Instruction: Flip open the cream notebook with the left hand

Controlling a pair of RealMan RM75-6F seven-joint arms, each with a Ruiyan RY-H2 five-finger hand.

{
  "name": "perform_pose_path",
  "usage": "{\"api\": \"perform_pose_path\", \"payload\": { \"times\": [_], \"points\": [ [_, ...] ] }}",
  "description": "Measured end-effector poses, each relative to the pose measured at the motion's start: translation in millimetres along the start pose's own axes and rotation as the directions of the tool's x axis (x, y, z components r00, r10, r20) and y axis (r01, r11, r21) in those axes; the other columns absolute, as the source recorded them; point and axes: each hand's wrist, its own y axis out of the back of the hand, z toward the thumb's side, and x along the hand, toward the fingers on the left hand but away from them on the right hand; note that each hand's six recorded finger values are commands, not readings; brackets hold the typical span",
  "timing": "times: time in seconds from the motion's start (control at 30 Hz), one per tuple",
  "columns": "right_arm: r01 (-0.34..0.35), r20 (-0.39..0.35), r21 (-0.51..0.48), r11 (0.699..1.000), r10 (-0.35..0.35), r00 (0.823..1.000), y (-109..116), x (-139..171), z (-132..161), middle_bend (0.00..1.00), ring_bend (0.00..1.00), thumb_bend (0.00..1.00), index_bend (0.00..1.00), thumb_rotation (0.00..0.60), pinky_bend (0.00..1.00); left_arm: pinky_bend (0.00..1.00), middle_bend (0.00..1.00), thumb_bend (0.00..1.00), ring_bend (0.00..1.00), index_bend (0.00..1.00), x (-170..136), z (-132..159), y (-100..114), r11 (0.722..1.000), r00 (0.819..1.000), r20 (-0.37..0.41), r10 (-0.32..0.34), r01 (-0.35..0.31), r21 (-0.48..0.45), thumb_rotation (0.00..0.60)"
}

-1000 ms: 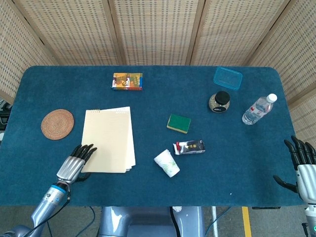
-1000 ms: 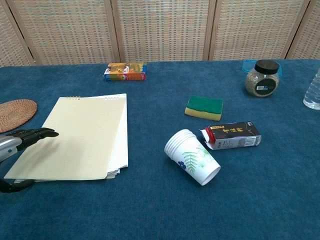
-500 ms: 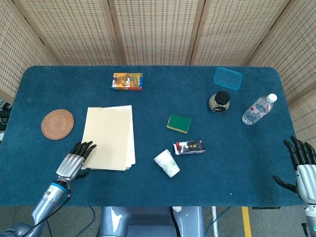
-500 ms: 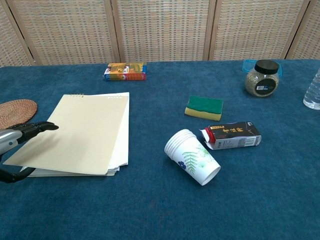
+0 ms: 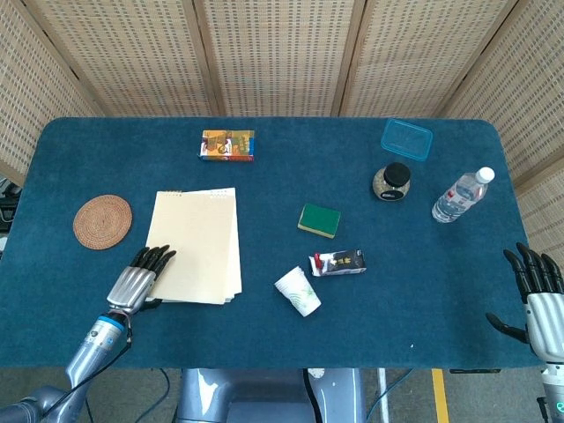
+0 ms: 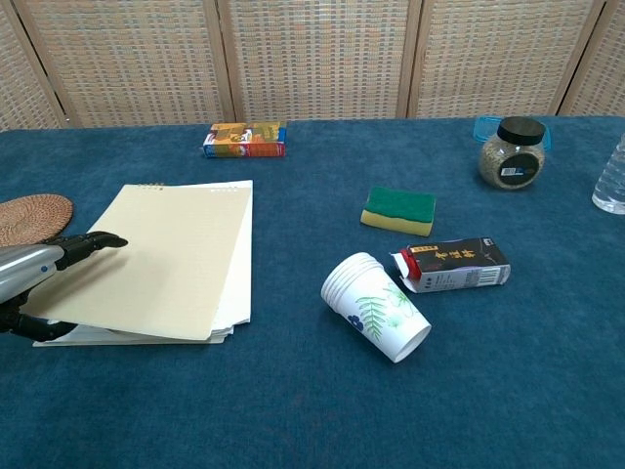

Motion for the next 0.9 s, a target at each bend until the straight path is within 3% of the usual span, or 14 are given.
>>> {"api": "perform_pose_path", "payload": {
  "times": [0.6,0.63,0.73,0.83,0.9],
  "points": [
    [-0.005,0.008,-0.002,1.0,0.005,1.0,-1.1,-1.1,-1.6,0.0,0.0,0.0,0.0,0.6,0.0,0.0,0.01,0.46,0.0,0.02,23.7,11.2,19.5,1.0,1.0,0.007,0.027,-0.027,-0.012,0.6],
    [-0.005,0.009,-0.002,1.0,0.005,1.0,-1.1,-1.2,-2.1,0.0,0.0,0.0,0.0,0.6,0.0,0.0,0.04,0.46,0.02,0.06,23.8,11.6,20.1,1.0,1.0,0.008,0.029,-0.029,-0.012,0.6],
    [-0.006,0.01,-0.002,1.0,0.006,1.0,-1.2,-1.6,-2.3,0.0,0.0,0.0,0.0,0.6,0.0,0.14,0.34,0.46,0.24,0.46,23.5,12.5,22.9,0.999,0.999,0.011,0.046,-0.046,-0.011,0.6],
    [-0.006,0.008,-0.003,1.0,0.006,1.0,-1.3,-1.6,-1.9,0.0,0.0,0.0,0.0,0.6,0.0,0.28,0.5,0.47,0.37,0.66,22.2,14.1,24.2,0.998,0.998,0.027,0.058,-0.058,0.002,0.6],
    [-0.006,0.008,-0.004,1.0,0.006,1.0,-1.0,-1.4,-1.9,0.0,0.0,0.0,0.0,0.6,0.0,0.32,0.54,0.49,0.41,0.7,20.6,15.1,23.1,0.998,0.997,0.045,0.056,-0.057,0.025,0.6]
  ]
}}
